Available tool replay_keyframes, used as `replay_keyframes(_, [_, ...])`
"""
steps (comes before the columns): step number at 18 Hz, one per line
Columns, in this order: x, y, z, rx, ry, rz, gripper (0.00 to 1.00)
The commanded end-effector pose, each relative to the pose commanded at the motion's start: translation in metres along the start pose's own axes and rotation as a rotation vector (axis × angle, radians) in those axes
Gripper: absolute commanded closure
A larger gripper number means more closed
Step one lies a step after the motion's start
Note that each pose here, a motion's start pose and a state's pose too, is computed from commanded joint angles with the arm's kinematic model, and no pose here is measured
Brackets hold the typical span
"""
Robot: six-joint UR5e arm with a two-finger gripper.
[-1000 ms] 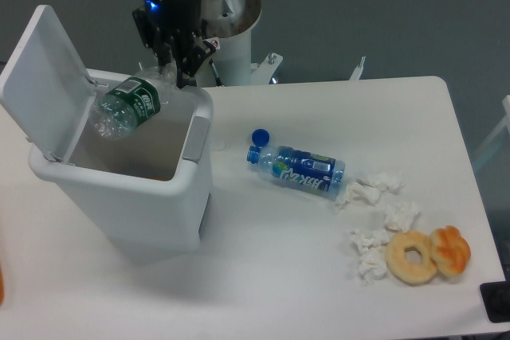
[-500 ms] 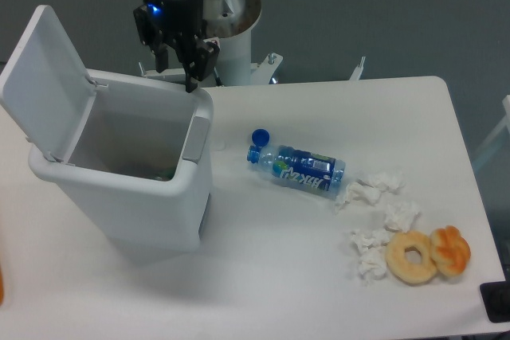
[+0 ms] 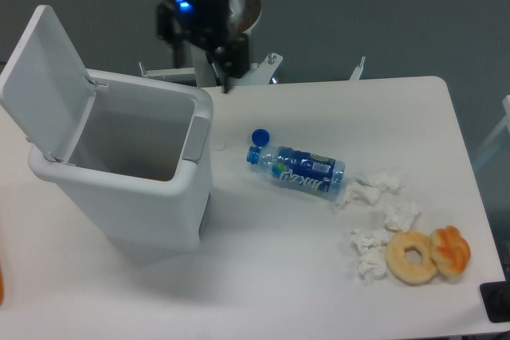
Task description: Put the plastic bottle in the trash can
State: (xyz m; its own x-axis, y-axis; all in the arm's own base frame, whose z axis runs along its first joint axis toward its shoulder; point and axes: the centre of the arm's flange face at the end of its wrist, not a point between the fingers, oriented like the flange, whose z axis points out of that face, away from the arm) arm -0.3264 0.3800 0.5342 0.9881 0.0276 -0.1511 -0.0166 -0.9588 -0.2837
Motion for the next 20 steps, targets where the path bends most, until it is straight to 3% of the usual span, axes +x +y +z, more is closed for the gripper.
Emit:
replay_keyframes(3, [-0.064, 0.024, 0.034, 0.018, -0.009, -0.1, 0.0])
replay_keyframes(6, [-0.108, 0.032, 0.082, 0.004, -0.01, -0.118, 0.0])
replay_keyframes(14, [-0.17, 0.029, 0.217, -0.165, 0.075, 0.155, 0.0])
replay_keyframes(20, [-0.192, 0.032, 0.26, -0.224, 0.078, 0.199, 0.0])
